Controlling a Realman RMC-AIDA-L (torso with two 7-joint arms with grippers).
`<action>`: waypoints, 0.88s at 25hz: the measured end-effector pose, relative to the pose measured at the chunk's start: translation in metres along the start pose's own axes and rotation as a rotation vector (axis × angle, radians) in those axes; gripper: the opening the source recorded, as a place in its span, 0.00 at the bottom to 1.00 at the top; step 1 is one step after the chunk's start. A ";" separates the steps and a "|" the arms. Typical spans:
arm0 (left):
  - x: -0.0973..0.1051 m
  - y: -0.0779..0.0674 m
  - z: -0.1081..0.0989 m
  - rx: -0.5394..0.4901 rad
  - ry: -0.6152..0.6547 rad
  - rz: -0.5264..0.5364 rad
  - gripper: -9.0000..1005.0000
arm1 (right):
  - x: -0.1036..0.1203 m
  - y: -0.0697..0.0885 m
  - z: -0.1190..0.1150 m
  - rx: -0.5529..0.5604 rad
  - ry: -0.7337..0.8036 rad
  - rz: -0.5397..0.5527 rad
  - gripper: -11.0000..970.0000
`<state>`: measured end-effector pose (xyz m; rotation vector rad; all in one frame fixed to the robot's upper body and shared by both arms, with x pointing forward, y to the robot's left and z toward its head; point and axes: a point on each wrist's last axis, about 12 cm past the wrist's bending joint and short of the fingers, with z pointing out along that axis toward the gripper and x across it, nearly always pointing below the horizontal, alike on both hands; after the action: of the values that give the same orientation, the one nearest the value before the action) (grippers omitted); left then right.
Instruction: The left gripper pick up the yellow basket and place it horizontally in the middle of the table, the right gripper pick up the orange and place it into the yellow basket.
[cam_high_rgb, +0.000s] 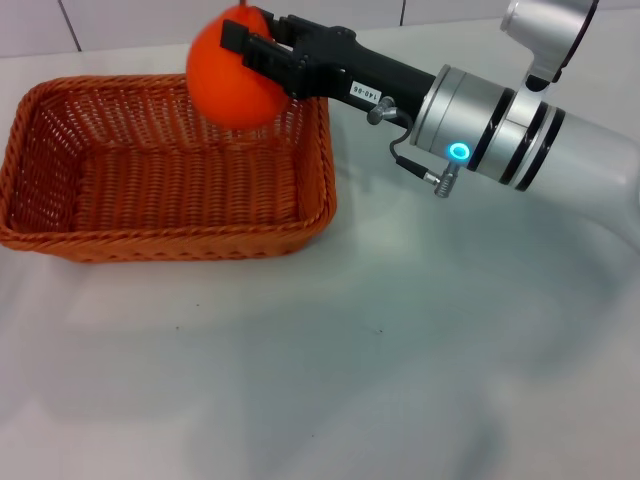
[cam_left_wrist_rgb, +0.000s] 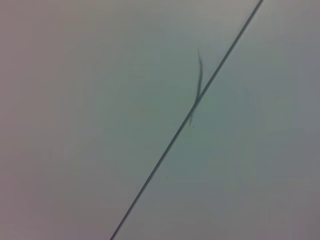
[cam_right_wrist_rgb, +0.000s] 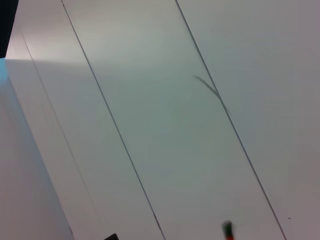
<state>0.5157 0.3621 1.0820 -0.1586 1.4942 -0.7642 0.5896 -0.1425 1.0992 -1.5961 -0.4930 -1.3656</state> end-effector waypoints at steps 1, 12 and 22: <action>0.000 0.000 0.000 0.001 0.000 0.001 0.79 | 0.000 0.000 0.001 0.002 0.001 0.000 0.27; -0.001 0.001 0.001 -0.008 0.001 0.012 0.79 | 0.000 0.006 0.000 -0.054 0.005 -0.005 0.73; -0.001 0.010 -0.001 -0.080 0.002 0.075 0.79 | 0.000 0.022 -0.034 -0.269 0.127 -0.471 0.96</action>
<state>0.5187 0.3703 1.0778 -0.1609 1.5248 -0.6450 0.5885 -0.1812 1.0886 -1.6544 -0.6581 -1.9426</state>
